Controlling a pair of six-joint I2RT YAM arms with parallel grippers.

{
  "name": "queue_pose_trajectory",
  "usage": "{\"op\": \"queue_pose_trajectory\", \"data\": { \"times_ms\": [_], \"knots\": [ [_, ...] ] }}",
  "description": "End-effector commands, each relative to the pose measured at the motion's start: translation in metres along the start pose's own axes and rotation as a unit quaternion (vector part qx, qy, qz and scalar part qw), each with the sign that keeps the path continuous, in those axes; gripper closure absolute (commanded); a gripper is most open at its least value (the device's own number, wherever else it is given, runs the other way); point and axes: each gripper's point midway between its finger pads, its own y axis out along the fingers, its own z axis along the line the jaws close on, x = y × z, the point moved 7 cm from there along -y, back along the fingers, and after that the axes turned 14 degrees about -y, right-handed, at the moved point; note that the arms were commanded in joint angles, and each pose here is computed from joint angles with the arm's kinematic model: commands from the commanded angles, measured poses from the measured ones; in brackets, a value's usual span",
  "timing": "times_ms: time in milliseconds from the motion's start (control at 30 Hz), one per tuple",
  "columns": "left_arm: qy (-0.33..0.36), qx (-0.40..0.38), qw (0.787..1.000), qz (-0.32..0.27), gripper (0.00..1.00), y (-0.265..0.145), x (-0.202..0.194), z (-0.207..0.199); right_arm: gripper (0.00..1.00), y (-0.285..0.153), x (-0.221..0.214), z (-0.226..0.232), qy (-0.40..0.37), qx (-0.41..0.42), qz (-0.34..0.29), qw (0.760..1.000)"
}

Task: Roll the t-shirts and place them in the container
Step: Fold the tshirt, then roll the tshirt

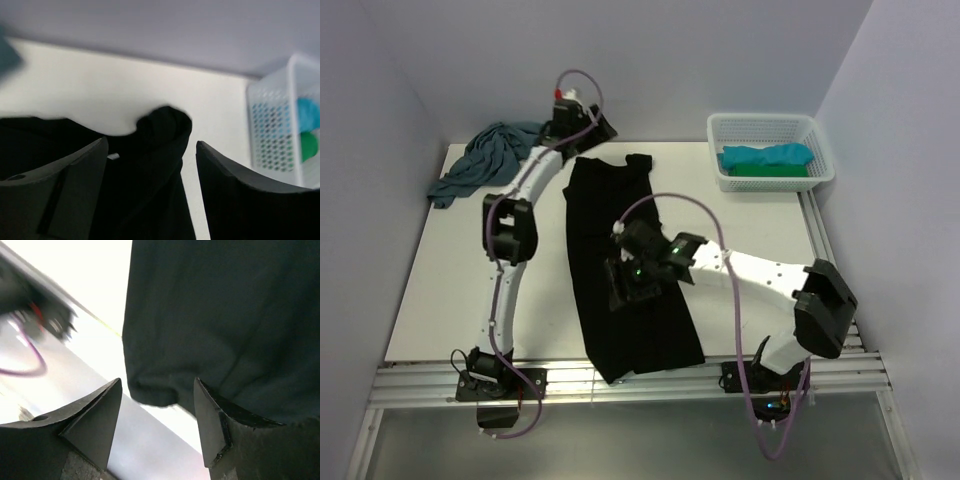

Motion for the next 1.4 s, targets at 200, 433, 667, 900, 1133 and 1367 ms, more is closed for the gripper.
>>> {"op": "queue_pose_trajectory", "data": {
  "times_ms": [200,433,667,900,1133,1367],
  "knots": [
    [0.011,-0.022,0.992,-0.124,0.16,-0.160,0.121,-0.060,0.34,-0.033,0.063,-0.092,0.080,-0.095,-0.084,0.989],
    [-0.011,0.078,0.996,-0.028,0.22,-0.161,0.046,0.020,0.38,-0.019,0.126,-0.193,0.136,-0.201,-0.096,0.965],
    [-0.038,0.097,0.994,0.032,0.17,-0.140,0.003,0.058,0.39,-0.005,0.182,-0.261,0.158,-0.239,-0.115,0.951],
    [-0.043,0.111,0.992,0.047,0.12,-0.110,-0.007,0.083,0.39,0.026,0.206,-0.293,0.133,-0.250,-0.138,0.949],
    [-0.057,0.103,0.992,0.055,0.15,-0.086,-0.012,0.103,0.44,0.048,0.222,-0.307,0.142,-0.205,-0.160,0.955],
    [-0.069,0.119,0.988,0.070,0.36,-0.070,-0.023,0.122,0.81,0.056,0.230,-0.311,0.171,-0.198,-0.173,0.950]
  ]
}}
